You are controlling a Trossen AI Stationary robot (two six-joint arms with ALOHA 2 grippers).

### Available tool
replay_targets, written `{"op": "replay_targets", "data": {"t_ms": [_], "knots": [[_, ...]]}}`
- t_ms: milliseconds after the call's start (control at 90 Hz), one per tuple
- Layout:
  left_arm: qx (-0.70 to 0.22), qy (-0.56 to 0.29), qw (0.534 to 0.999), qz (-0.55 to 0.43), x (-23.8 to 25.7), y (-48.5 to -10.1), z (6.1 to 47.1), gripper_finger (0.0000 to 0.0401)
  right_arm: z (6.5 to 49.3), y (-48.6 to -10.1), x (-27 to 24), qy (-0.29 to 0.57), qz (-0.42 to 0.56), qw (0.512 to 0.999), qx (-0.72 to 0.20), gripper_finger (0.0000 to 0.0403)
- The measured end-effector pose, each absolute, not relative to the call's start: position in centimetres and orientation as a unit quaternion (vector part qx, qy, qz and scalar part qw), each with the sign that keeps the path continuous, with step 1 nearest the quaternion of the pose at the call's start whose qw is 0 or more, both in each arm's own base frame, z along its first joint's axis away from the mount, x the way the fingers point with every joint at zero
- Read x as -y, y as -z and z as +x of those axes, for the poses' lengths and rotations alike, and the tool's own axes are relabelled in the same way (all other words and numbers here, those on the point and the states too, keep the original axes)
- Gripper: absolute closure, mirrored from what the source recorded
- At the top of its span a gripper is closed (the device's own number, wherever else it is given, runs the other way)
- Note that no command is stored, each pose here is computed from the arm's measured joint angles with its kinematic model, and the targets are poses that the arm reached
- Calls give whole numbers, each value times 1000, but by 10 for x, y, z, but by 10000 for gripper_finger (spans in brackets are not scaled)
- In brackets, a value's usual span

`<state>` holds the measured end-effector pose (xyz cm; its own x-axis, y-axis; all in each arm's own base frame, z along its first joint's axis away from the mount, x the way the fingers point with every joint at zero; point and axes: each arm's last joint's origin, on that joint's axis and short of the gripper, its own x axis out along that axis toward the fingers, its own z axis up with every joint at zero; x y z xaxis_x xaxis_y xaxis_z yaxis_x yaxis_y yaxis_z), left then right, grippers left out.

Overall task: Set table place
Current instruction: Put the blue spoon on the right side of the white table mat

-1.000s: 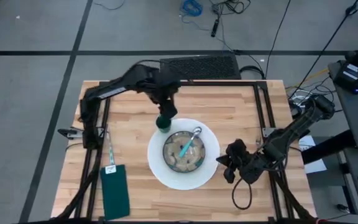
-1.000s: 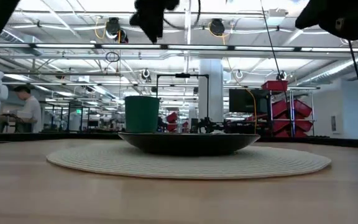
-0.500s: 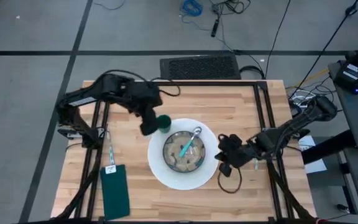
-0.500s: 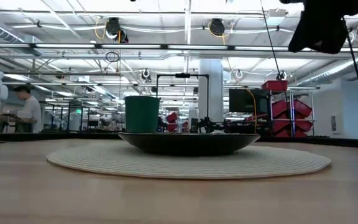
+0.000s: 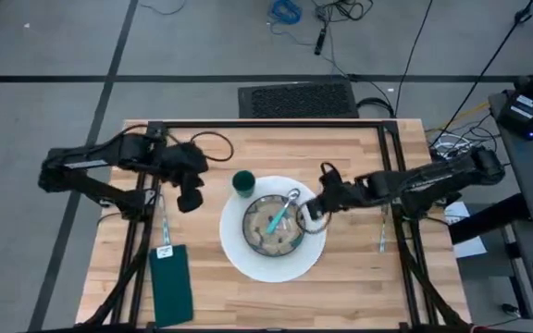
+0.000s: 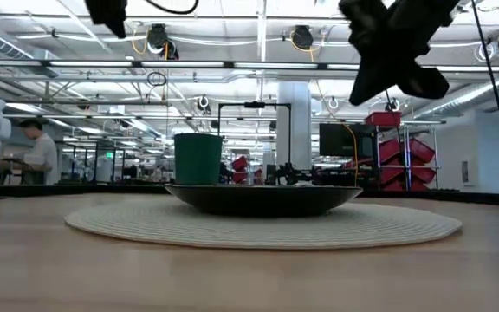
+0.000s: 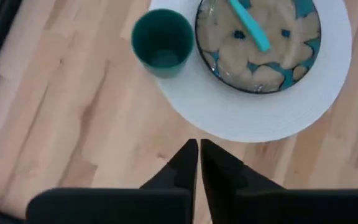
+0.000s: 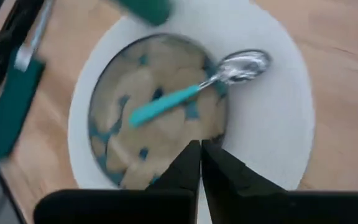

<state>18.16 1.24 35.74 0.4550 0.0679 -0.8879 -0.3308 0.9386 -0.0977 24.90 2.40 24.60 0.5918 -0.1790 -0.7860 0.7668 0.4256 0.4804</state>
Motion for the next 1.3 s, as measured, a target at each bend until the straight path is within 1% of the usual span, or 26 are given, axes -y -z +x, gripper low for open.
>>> {"op": "replay_targets", "data": {"t_ms": [78,189,367,444,544,733,978,1133,1300], "knots": [[-496,-105,851,-136,-11,-347,176,393,250,-237,-14,330,467,751,-331,379],[-475,-96,864,-136,-11,-339,172,393,250,-219,-4,344,505,719,-332,342],[-427,-87,893,-111,-12,-338,181,393,253,-193,8,314,571,716,-251,285],[-404,-85,904,-111,-12,-339,186,393,249,-180,14,314,587,711,-226,269],[-384,-84,913,-113,-13,-341,193,393,243,-161,20,323,601,699,-217,255],[-370,-87,916,-126,-13,-341,200,393,247,-142,30,293,626,694,-200,239],[-385,-89,910,-126,-14,-334,208,393,260,-123,42,269,645,689,-194,236],[-392,-95,905,-137,-14,-330,213,393,261,-112,44,280,650,676,-204,236],[-402,-96,900,-136,-14,-326,217,393,264,-109,44,272,655,676,-202,236]]}}
